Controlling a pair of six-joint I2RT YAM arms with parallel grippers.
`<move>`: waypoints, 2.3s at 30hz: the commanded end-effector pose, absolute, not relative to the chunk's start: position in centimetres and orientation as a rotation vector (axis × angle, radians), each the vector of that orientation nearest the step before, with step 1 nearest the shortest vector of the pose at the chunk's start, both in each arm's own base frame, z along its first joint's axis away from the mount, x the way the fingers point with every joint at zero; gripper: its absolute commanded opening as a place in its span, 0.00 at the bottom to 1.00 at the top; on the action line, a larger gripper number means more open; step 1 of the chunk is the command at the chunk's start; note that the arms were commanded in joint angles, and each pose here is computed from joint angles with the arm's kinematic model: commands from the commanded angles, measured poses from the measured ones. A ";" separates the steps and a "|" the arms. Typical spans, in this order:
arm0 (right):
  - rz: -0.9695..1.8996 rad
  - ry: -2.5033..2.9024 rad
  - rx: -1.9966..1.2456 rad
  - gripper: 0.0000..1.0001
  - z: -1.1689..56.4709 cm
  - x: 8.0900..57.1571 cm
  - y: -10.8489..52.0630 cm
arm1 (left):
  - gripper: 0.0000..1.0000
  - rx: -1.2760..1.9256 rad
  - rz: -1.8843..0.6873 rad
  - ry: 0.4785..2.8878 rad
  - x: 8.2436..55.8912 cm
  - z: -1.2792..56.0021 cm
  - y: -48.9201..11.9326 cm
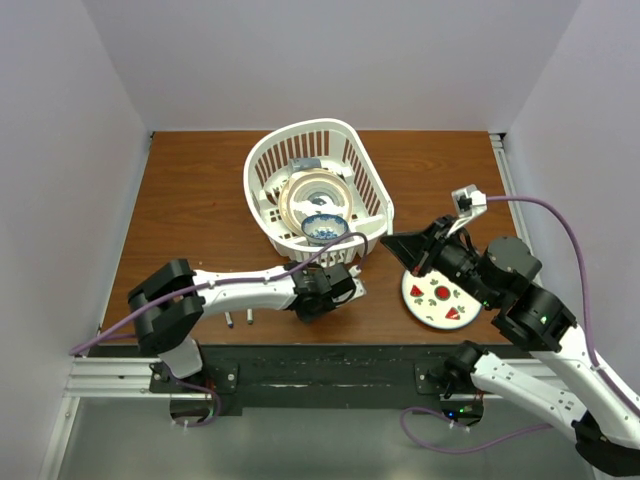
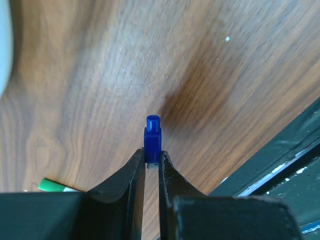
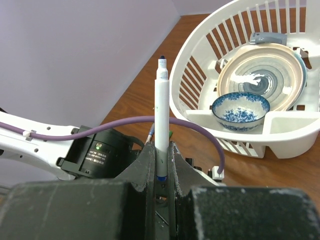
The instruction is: Insert the pens into the pen caps
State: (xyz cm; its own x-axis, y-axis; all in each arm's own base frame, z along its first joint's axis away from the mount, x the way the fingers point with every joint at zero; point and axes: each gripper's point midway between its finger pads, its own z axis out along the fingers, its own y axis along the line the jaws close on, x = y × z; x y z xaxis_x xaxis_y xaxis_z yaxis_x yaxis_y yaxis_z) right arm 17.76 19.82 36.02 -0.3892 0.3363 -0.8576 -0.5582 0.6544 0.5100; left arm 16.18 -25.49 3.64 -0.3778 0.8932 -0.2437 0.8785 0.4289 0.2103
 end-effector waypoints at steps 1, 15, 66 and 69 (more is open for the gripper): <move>0.957 1.668 -0.167 0.00 37.8 17.8 19.2 | 0.16 1.542 0.041 2.380 15.9 2.5 -25.1; 0.974 1.669 -0.164 0.00 38.0 17.3 19.0 | 0.64 1.236 0.110 2.306 18.8 7.4 -24.5; 0.908 1.682 -0.178 0.00 36.4 16.4 17.1 | 0.63 -1.838 -0.442 2.333 17.5 5.1 -25.5; 0.905 1.682 -0.181 0.00 36.4 16.5 17.1 | 0.64 -1.846 -0.412 2.388 16.7 4.5 -25.9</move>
State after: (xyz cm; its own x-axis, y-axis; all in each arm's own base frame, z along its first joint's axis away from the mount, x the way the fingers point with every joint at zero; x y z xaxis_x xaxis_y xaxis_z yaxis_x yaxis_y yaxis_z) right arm 16.23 17.51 36.29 -0.3534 0.3418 -0.8708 -0.5576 0.6705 0.4895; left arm 16.37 -24.64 4.82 -0.5292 -0.8470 -0.0510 -0.7954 0.5161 -0.3178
